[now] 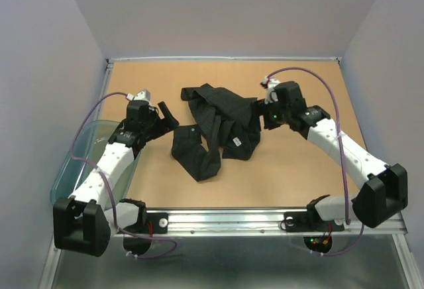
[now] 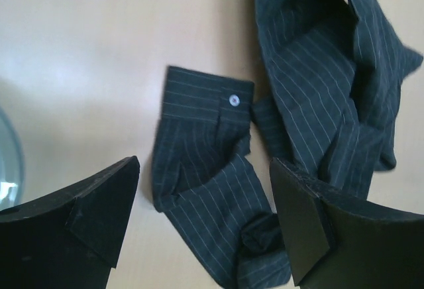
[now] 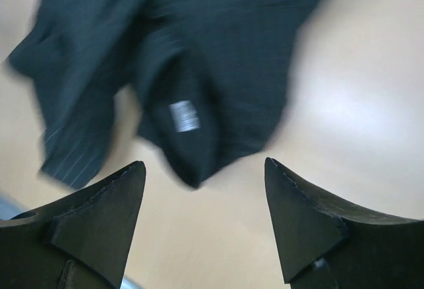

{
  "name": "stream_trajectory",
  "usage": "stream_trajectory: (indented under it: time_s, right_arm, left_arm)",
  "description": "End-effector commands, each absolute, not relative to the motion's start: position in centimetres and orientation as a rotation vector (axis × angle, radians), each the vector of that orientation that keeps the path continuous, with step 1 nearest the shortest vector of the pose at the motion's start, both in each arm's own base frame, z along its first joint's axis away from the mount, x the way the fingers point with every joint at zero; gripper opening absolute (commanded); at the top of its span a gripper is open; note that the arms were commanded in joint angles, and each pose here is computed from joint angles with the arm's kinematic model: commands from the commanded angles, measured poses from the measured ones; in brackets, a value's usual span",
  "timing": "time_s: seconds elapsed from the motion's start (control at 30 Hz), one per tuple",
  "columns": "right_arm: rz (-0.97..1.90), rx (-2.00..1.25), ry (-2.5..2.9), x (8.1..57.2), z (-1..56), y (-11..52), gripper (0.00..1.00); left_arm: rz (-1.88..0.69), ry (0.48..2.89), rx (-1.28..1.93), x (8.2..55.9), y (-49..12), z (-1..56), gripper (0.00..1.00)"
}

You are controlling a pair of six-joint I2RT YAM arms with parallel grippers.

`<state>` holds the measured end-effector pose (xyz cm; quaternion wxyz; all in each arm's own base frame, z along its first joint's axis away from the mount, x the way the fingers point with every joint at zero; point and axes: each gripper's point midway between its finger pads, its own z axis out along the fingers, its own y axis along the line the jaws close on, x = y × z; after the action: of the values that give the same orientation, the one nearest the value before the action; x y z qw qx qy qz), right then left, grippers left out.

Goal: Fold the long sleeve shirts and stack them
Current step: Flatten the shirt out

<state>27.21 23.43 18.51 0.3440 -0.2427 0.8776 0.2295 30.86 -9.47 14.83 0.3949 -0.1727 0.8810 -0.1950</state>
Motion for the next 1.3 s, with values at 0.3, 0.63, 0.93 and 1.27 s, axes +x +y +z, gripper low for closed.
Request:
stream_trajectory:
  time_s: [0.3,0.63,0.93,1.27]
  right_arm:
    - [0.781,-0.006,2.336,34.8,13.9,17.7,0.76]
    - [0.809,0.033,2.405,34.8,8.7,18.2,0.72]
    - [0.906,0.021,2.407,35.5,6.5,19.6,0.44]
    - [0.685,0.043,2.26,42.6,11.9,15.1,0.01]
  left_arm:
    - [-0.827,2.223,-0.242,35.5,-20.8,15.8,0.88]
    - [-0.802,2.333,-0.276,39.9,-22.8,10.8,0.75]
    - [-0.824,2.339,-0.247,40.6,-23.5,9.8,0.2]
    - [-0.755,2.237,-0.306,39.7,-18.3,15.3,0.0]
